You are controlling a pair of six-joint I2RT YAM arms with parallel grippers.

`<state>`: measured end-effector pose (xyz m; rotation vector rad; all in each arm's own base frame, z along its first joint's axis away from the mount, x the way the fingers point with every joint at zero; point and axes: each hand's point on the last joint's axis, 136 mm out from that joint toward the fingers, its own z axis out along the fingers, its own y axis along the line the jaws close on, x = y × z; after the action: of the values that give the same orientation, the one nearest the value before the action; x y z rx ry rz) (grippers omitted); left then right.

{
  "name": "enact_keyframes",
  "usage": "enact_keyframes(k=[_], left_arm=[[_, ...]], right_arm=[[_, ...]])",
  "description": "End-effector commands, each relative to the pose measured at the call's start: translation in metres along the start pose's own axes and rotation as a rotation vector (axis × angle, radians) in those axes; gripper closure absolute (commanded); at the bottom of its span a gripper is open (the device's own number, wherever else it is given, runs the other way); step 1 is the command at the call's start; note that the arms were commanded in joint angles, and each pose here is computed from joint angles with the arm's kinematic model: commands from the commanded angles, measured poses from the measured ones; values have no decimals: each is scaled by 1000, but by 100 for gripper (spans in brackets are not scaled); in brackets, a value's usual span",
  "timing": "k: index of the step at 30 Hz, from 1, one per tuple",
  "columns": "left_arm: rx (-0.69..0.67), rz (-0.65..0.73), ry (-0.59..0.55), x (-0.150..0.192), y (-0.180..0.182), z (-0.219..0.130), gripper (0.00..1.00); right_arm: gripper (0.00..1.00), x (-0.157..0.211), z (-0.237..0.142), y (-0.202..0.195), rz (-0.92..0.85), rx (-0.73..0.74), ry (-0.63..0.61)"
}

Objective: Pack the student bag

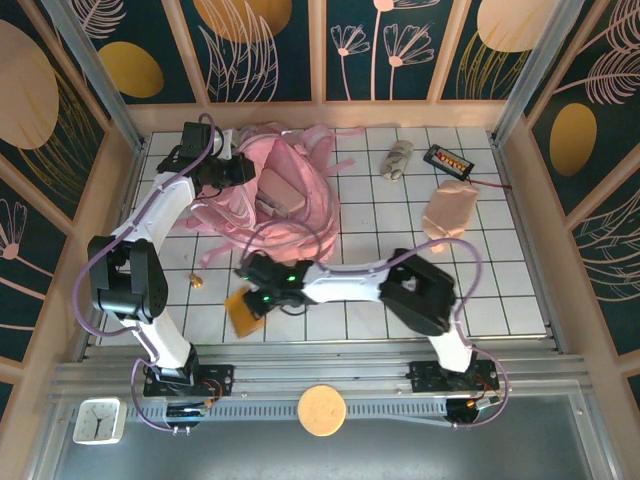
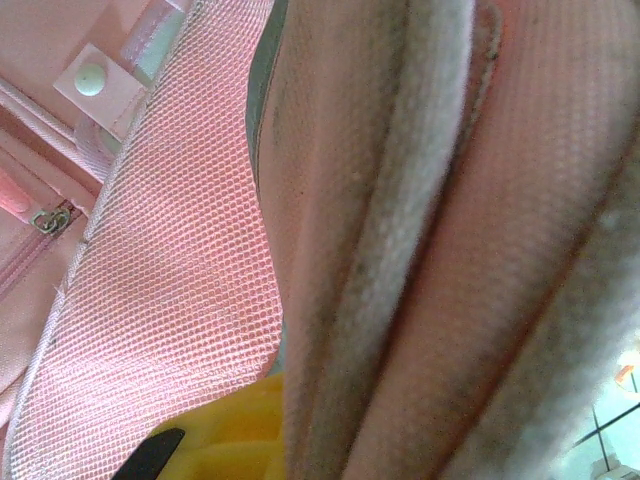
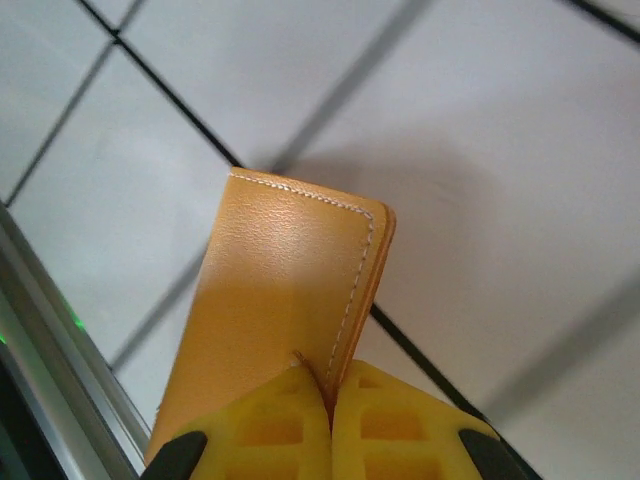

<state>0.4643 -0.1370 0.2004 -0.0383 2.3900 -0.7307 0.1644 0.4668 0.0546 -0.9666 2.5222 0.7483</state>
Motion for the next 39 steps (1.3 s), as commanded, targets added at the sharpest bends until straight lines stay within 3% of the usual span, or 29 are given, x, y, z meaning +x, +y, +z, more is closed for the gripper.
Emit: enact_keyframes(k=[1,12,17,21,30,31,34,37,38,39], left_arm=[[91,35,-137,-42,-26,-24,100],[150,-23,-106,-24,-26,-15,100],[184,-48,-107,-11,-33,-18,100],[235,-62,-98,0,-48,-18,100],[302,-69,-75,8,-82,-13,100],[315,-70,-72,8,-88,-12,100],[355,-86,-64,12,-98,-4,100],[377,-99,-53,14,-99,1,100],[376,-97,-55,13,-99,1,95],[373,-94,-54,14,-99,0,78]], right_arm=[[100,-3,-39,-32,72,44,-67],[100,-75,-175,-84,228,-59,-383],[100,-120,-204,-143,351,-83,-504],[100,-163,-190,-189,395,-118,-557],[100,-225,-101,-208,423,-293,-491],[94,-227,-94,-207,427,-310,-478],[58,-221,-92,-210,440,-306,-466],[38,-206,-123,-224,441,-226,-499],[34,-198,-133,-231,448,-192,-502],[34,-187,-144,-238,461,-150,-499]])
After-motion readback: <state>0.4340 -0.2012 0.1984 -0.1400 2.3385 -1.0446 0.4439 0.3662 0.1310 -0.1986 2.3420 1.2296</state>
